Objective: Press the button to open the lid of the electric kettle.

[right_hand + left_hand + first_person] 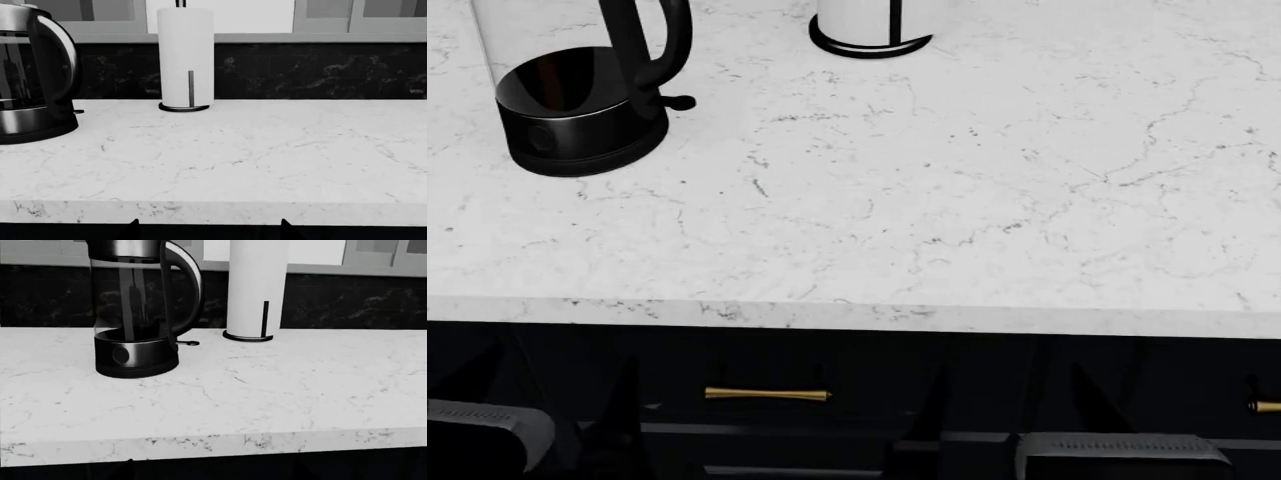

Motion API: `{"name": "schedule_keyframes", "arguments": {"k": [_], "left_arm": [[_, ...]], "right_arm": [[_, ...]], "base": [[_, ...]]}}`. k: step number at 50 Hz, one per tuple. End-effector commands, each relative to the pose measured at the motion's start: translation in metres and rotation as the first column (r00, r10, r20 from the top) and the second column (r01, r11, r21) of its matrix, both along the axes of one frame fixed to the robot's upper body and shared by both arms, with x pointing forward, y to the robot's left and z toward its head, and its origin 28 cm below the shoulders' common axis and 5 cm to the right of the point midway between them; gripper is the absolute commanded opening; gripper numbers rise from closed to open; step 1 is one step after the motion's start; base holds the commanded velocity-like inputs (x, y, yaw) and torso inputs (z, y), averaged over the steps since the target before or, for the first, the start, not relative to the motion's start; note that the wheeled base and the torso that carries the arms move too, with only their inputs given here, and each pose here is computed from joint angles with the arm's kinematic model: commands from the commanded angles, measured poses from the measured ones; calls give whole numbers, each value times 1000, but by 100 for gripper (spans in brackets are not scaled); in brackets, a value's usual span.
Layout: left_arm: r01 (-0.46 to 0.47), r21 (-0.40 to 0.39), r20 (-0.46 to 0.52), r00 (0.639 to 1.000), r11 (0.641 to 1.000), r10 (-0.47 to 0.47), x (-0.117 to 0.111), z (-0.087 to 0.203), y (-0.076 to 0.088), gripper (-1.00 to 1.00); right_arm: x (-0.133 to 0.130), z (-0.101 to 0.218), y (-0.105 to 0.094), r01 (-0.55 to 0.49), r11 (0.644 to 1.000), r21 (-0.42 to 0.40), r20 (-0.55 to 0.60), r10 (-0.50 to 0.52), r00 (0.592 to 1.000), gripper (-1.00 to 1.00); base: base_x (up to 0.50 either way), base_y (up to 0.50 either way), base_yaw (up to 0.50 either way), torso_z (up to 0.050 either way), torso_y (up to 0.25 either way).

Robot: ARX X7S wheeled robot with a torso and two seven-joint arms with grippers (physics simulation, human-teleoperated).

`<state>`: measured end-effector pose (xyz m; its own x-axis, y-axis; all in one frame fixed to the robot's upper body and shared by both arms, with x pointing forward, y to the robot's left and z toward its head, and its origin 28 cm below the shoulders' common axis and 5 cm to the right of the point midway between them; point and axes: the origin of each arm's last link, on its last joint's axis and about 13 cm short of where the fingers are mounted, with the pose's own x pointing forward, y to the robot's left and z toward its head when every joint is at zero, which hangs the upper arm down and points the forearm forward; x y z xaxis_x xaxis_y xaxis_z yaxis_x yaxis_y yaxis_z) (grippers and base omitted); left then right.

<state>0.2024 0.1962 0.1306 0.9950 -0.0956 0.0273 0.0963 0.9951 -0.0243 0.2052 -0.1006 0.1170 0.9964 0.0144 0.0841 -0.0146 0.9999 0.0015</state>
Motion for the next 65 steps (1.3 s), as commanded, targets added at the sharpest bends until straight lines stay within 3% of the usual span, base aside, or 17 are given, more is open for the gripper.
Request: {"name": "schedule_keyframes", "arguments": {"k": [1,3,5,7,8,18,25,31,39,40,43,48,65], "left_arm": [[11,7,7,1000,1000,-11,-11,75,2,100],[-111,-13,-20,994,994,111,-9,81,8,100],[-156,5,-14,988,988,156,-5,95,8,100],[9,15,-20,1000,1000,-9,-14,100,2,100],[37,16,-20,999,999,-37,-15,102,3,100],[22,49,-29,999,999,-21,-16,112,7,100],[14,66,-6,1000,998,-14,-21,138,15,100],[11,54,-6,1000,998,-11,-17,139,18,100],[14,41,81,997,999,-17,-16,139,21,100],[21,-1,97,995,1000,-21,-17,139,21,100],[8,-18,144,990,1000,-5,-17,140,26,100],[16,46,117,993,999,-21,-18,131,28,100],[33,80,63,997,996,-39,-14,122,25,100]], "right_arm": [[-6,51,-11,-3,999,-49,14,4,1000,100],[-3,59,-15,0,998,-56,14,1,1000,100],[0,70,-18,3,998,-57,12,-2,1000,100],[3,78,-20,5,999,-50,10,-5,1000,100],[4,85,-22,14,999,-42,8,-13,1000,100],[5,106,-25,16,999,-52,-5,-16,1000,100],[7,130,-27,17,995,-103,2,-17,1000,100],[3,129,-22,6,995,-100,-10,-7,1000,100],[0,132,-21,7,996,-93,-6,-7,1000,100],[0,132,-21,6,996,-90,-6,-7,1000,100],[-1,132,-22,10,996,-87,-6,-11,1000,100],[0,129,-22,12,996,-86,-16,-14,1000,100],[1,128,-24,19,997,-78,-30,-21,999,100]], "base": [[0,0,0,0,0],[0,0,0,0,0],[0,0,0,0,0],[0,0,0,0,0],[0,0,0,0,0],[0,0,0,0,0],[0,0,0,0,0],[0,0,0,0,0],[0,0,0,0,0],[0,0,0,0,0],[0,0,0,32,0],[0,0,0,50,0],[0,0,0,50,0]]}}
